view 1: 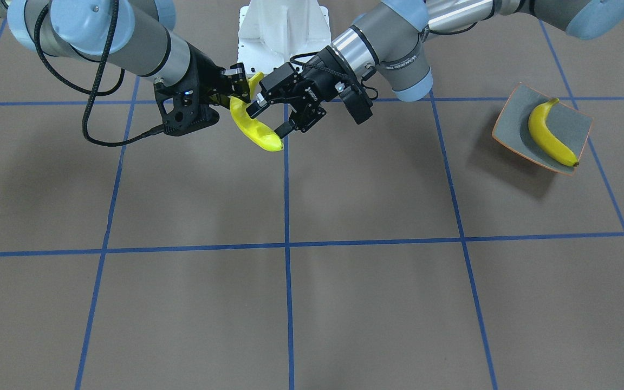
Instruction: Transfer all bananas from basket to plate
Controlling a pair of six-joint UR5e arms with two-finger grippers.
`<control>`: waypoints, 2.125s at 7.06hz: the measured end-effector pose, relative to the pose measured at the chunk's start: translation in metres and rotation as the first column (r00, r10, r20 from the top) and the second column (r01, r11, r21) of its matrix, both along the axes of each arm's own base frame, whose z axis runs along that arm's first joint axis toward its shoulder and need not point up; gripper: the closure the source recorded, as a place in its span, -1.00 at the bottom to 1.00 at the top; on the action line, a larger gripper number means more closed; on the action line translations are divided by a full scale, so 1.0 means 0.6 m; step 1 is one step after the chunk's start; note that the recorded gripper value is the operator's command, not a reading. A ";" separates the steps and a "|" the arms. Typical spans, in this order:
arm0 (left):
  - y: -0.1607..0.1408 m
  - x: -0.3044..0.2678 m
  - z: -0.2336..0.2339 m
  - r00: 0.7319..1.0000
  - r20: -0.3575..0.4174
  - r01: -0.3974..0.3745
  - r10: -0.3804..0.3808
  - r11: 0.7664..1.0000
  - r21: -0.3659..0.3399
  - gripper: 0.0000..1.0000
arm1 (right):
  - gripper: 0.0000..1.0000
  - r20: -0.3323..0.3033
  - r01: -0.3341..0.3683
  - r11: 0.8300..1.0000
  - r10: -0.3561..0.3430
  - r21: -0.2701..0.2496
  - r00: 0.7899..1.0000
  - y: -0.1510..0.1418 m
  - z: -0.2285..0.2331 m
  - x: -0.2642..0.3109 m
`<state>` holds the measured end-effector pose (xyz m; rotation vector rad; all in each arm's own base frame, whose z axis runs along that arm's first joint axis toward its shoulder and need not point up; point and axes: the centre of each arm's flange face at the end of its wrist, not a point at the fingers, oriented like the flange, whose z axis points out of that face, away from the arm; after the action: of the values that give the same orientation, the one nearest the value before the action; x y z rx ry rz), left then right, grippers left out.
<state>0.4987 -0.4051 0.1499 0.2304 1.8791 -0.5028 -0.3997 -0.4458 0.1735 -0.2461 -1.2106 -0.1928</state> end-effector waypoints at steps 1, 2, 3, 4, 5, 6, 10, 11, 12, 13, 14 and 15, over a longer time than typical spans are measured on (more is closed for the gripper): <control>-0.004 0.012 -0.002 1.000 0.002 0.002 -0.002 1.000 -0.003 -1.00 | 1.00 0.000 0.000 1.000 0.000 0.000 1.000 0.000 0.000 0.000; -0.008 0.021 -0.005 1.000 0.004 0.002 -0.002 1.000 -0.005 -1.00 | 1.00 0.000 0.000 1.000 0.000 -0.001 1.000 0.000 0.000 0.000; -0.008 0.027 -0.007 1.000 0.004 0.000 0.000 1.000 -0.006 -0.99 | 1.00 0.000 0.000 1.000 0.000 -0.001 1.000 0.000 0.001 0.000; -0.007 0.031 -0.010 1.000 0.003 -0.002 0.002 1.000 -0.005 -0.83 | 1.00 0.000 0.001 1.000 -0.001 -0.001 1.000 0.000 0.000 0.000; -0.004 0.033 -0.012 1.000 0.001 -0.005 0.005 1.000 -0.005 -0.62 | 1.00 0.000 0.000 1.000 0.000 0.000 1.000 0.000 0.000 0.000; -0.004 0.034 -0.012 1.000 0.001 -0.005 0.005 1.000 -0.006 -0.46 | 1.00 0.002 0.001 1.000 -0.001 0.001 1.000 0.000 0.001 0.000; -0.007 0.035 -0.018 1.000 -0.005 0.011 -0.011 1.000 -0.008 0.99 | 1.00 0.004 0.000 1.000 0.000 0.003 1.000 0.000 0.004 0.000; -0.007 0.034 -0.023 1.000 -0.010 0.015 -0.016 1.000 -0.008 1.00 | 1.00 0.003 0.000 1.000 0.000 0.003 1.000 0.000 0.005 0.000; -0.007 0.034 -0.024 1.000 -0.012 0.016 -0.016 1.000 -0.009 1.00 | -0.97 0.002 0.001 1.000 -0.001 0.002 1.000 0.000 0.007 0.000; -0.007 0.033 -0.025 1.000 -0.014 0.017 -0.017 1.000 -0.009 1.00 | -1.00 0.000 0.002 1.000 -0.002 -0.003 1.000 0.000 0.010 -0.001; -0.007 0.034 -0.025 1.000 -0.013 0.015 -0.016 1.000 -0.009 1.00 | -1.00 0.000 0.002 1.000 -0.002 -0.010 1.000 0.000 0.011 0.000; -0.007 0.034 -0.024 1.000 -0.012 0.014 -0.015 1.000 -0.009 1.00 | -1.00 0.000 0.000 1.000 0.000 -0.016 1.000 0.000 0.010 0.001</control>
<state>0.5190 -0.4094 0.1357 0.2359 1.8878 -0.5231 -0.3992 -0.4458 0.1798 -0.2603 -1.2123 -0.1832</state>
